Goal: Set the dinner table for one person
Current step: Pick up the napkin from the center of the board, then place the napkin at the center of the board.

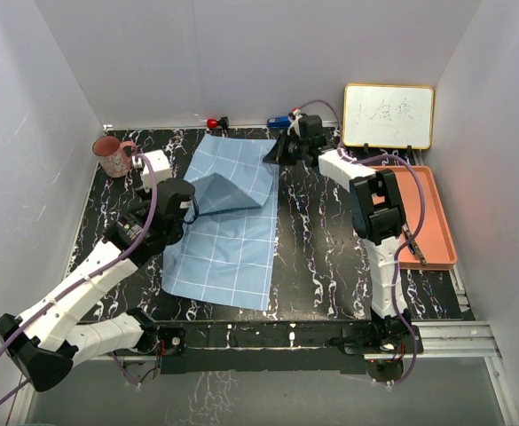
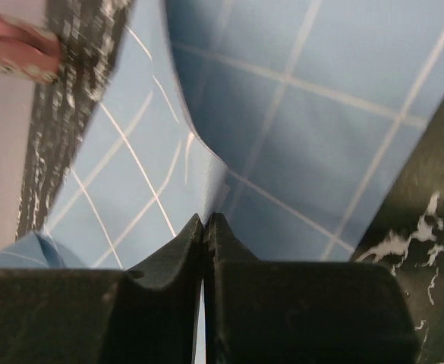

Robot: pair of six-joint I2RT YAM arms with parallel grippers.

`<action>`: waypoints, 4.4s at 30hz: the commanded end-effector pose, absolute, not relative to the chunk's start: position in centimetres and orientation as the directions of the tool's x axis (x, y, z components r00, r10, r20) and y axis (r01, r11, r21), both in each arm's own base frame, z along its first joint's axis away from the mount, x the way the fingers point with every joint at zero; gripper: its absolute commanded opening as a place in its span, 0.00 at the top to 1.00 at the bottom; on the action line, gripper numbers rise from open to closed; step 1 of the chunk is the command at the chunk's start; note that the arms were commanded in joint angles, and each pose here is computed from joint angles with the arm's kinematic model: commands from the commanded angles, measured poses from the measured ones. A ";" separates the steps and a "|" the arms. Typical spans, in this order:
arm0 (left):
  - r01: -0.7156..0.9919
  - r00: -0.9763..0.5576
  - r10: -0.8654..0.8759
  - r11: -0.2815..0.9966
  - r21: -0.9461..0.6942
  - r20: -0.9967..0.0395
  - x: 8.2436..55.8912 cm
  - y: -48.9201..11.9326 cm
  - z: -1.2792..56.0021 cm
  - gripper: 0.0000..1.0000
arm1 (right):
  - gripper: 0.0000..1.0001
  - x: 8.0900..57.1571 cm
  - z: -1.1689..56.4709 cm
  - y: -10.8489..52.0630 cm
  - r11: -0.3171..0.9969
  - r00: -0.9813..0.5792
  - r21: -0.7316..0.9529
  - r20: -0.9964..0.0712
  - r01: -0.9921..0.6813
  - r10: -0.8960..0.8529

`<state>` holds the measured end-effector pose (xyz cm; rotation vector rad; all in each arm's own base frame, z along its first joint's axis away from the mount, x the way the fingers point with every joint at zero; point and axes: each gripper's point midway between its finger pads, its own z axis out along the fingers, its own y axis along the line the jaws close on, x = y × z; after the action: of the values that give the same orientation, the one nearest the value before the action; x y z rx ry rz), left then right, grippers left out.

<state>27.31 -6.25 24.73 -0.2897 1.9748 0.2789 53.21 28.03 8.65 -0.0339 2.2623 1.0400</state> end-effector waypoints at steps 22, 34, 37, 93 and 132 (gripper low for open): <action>-0.552 0.115 0.031 0.833 -0.038 -0.993 26.1 0.8 47.6 1.00 | 1.00 37.1 56.7 11.2 0.897 0.289 0.312 -0.869 -0.312 0.403; -0.436 0.351 0.026 0.889 -0.139 -0.936 24.9 0.9 59.7 1.00 | 1.00 23.1 67.5 5.7 0.905 0.580 0.259 -0.700 -0.338 0.417; -0.343 0.400 0.019 0.930 -0.131 -0.916 25.0 -0.3 62.0 1.00 | 1.00 20.2 69.4 5.0 0.904 0.618 0.238 -0.666 -0.354 0.418; -0.375 -0.364 -0.017 0.918 0.129 -0.931 34.4 -6.6 35.1 1.00 | 1.00 35.3 39.9 8.5 0.959 -0.252 0.282 -0.928 0.003 0.274; -0.408 -0.462 -0.109 0.907 0.103 -0.880 42.6 -3.5 23.4 1.00 | 1.00 43.7 30.6 10.8 0.970 -0.320 0.242 -0.918 0.016 0.234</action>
<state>40.71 -3.80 23.73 -0.3338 2.0490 0.4152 40.21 10.75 29.37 0.1541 2.0119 0.2234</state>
